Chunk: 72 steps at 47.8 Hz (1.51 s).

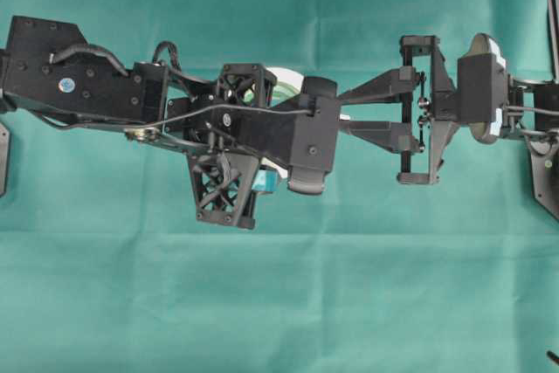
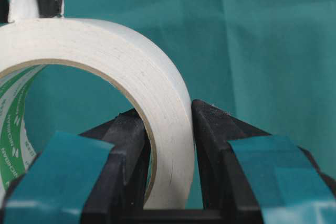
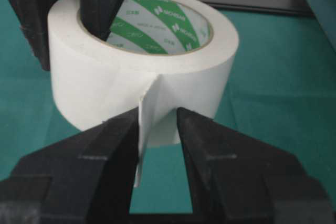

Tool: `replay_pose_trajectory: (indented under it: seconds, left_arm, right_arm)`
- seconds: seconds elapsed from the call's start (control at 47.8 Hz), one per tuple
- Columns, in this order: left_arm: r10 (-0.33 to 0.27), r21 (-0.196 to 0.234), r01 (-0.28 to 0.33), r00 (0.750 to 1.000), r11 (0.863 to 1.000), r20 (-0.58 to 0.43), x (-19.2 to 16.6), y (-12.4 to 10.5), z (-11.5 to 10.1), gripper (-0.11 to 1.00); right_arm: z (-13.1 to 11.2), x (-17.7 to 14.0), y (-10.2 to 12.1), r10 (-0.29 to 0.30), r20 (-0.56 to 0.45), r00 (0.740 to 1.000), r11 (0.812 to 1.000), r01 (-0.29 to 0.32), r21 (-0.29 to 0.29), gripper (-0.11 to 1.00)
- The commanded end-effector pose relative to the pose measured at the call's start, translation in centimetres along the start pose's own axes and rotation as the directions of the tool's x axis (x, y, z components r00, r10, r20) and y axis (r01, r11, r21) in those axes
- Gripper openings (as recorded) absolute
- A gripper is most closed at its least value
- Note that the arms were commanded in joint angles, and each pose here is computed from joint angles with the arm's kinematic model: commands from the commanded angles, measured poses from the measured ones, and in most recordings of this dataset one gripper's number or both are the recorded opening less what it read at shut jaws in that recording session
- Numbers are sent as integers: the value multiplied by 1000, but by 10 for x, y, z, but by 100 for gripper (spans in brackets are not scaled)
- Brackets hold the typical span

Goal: Peel off the duct tape with your right arm.
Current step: 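Move the right gripper toward the tape's free end tab, then close the right gripper on the tape end tab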

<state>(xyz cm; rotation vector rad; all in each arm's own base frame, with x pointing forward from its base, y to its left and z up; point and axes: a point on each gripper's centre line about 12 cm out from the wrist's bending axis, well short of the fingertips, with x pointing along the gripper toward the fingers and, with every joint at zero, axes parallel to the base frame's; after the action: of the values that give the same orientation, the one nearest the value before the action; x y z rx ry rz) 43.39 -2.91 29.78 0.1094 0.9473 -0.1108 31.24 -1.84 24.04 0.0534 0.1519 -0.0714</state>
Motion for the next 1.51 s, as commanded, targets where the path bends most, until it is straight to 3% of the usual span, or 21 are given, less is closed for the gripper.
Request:
replay_pose_trajectory:
  seconds: [0.0,1.108,1.485]
  left_arm:
    - [8,2,-8,998,1000,59,-16,2,14,21]
    - [7,2,-7,998,1000,55,-15,2,13,21]
    - [7,2,-7,998,1000,55,-15,2,13,21]
  right_arm:
    - [8,0,-1,-3,29,1000,1000,3,4,2]
    - [7,-6,-1,-3,40,999,1000,2,14,1]
    - [3,-3,-1,-2,46,999,1000,2,11,-8]
